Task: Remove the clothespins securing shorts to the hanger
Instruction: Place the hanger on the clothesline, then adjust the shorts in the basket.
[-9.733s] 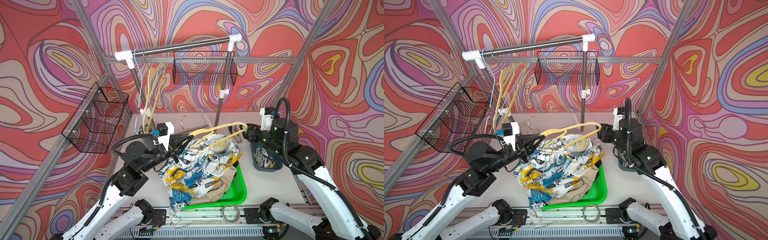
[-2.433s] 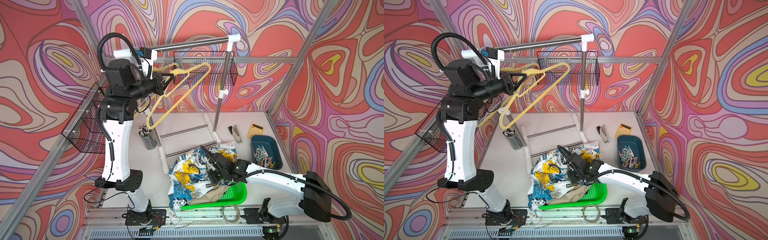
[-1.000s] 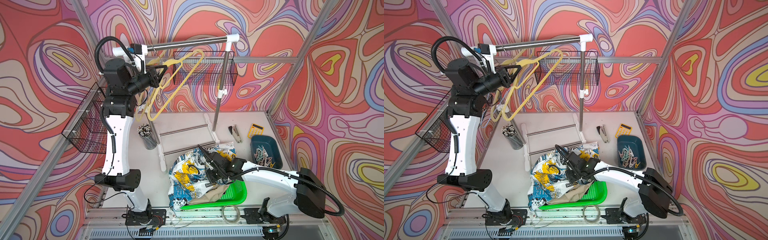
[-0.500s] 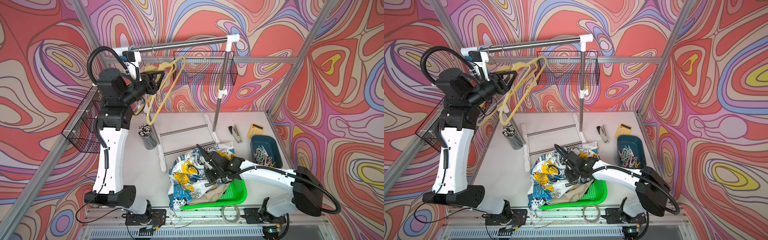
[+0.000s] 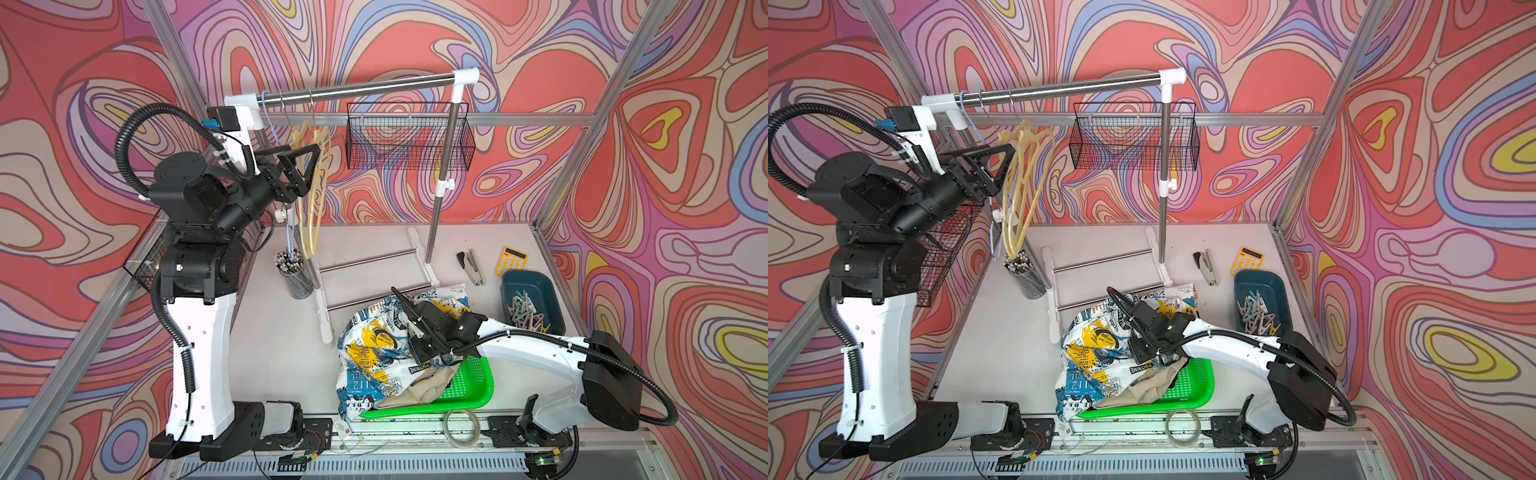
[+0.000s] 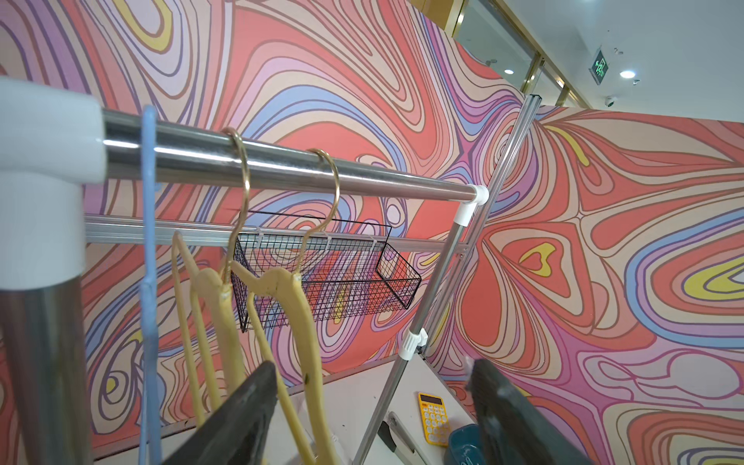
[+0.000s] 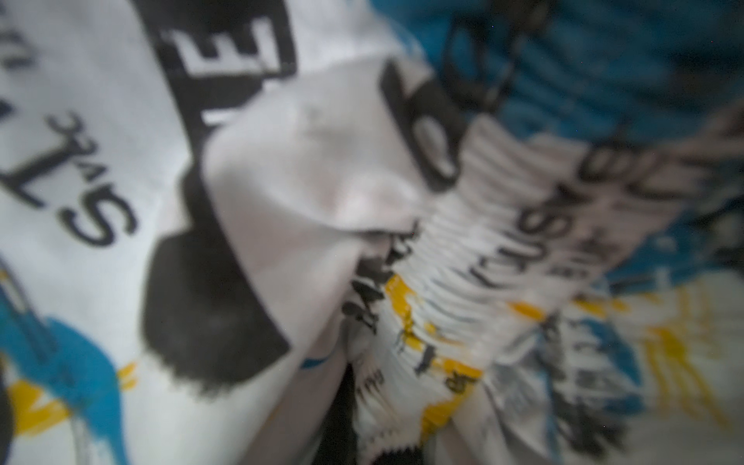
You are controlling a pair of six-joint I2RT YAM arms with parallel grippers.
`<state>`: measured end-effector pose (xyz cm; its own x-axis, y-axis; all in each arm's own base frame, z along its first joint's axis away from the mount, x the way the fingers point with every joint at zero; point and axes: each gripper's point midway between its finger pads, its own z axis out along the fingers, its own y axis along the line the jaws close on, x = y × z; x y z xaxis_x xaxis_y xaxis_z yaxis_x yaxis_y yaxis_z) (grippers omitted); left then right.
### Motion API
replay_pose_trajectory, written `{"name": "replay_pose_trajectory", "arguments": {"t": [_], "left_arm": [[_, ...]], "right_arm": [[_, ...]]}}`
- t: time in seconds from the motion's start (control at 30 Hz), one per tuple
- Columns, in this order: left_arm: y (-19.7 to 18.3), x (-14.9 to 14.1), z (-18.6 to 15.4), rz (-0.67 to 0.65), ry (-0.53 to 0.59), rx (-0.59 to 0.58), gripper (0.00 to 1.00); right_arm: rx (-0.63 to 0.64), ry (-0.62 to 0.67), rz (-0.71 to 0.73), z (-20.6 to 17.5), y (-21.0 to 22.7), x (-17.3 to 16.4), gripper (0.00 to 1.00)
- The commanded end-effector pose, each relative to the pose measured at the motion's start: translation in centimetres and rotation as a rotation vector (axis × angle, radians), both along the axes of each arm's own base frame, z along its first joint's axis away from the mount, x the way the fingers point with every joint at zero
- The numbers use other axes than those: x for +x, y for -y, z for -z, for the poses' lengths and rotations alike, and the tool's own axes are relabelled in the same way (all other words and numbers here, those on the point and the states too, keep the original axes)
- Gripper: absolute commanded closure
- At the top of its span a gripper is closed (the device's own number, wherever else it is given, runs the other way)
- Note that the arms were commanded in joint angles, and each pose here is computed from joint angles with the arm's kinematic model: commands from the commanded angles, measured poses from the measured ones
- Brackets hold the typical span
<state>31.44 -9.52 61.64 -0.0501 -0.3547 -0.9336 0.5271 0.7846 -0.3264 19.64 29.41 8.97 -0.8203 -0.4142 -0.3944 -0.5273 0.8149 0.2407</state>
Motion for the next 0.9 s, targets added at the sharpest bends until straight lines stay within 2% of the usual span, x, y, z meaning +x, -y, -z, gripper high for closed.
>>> {"name": "replay_pose_trajectory", "arguments": {"t": [0.0,0.13,0.27,0.43,0.53,0.6,0.7,0.77,0.87], "left_arm": [[-0.6,-2.1,0.2,-0.039,-0.001,0.006,0.21],[-1.4,-5.4,-0.1,-0.078,0.036,0.002,0.21],[-3.1,-9.3,0.6,-0.177,0.076,0.011,0.22],[-5.1,-12.7,4.7,-0.295,0.011,0.057,0.30],[-5.7,-13.5,8.9,-0.322,-0.077,0.053,0.40],[-5.8,-13.9,12.3,-0.324,-0.145,0.057,0.47],[-5.2,-13.4,17.4,-0.286,-0.242,0.033,0.53],[-4.7,-12.6,19.8,-0.258,-0.261,-0.005,0.58],[-3.9,-10.5,23.2,-0.220,-0.296,-0.064,0.71]], "right_arm": [[0.026,-0.007,-0.020,-0.3,-1.0,0.2,1.00],[0.022,-0.012,-0.024,-0.2,-1.1,0.2,1.00],[-0.022,-0.013,0.008,0.1,0.1,0.5,1.00],[-0.012,-0.027,0.052,-0.9,1.6,0.7,1.00],[0.009,-0.013,0.059,-2.5,2.0,0.6,0.90],[0.020,-0.003,0.057,-3.9,2.2,0.5,0.70],[0.057,0.022,0.043,-6.0,2.1,0.4,0.51],[0.087,0.028,0.038,-7.2,2.0,0.5,0.44],[0.121,0.041,0.019,-8.8,1.8,0.4,0.43]]}}
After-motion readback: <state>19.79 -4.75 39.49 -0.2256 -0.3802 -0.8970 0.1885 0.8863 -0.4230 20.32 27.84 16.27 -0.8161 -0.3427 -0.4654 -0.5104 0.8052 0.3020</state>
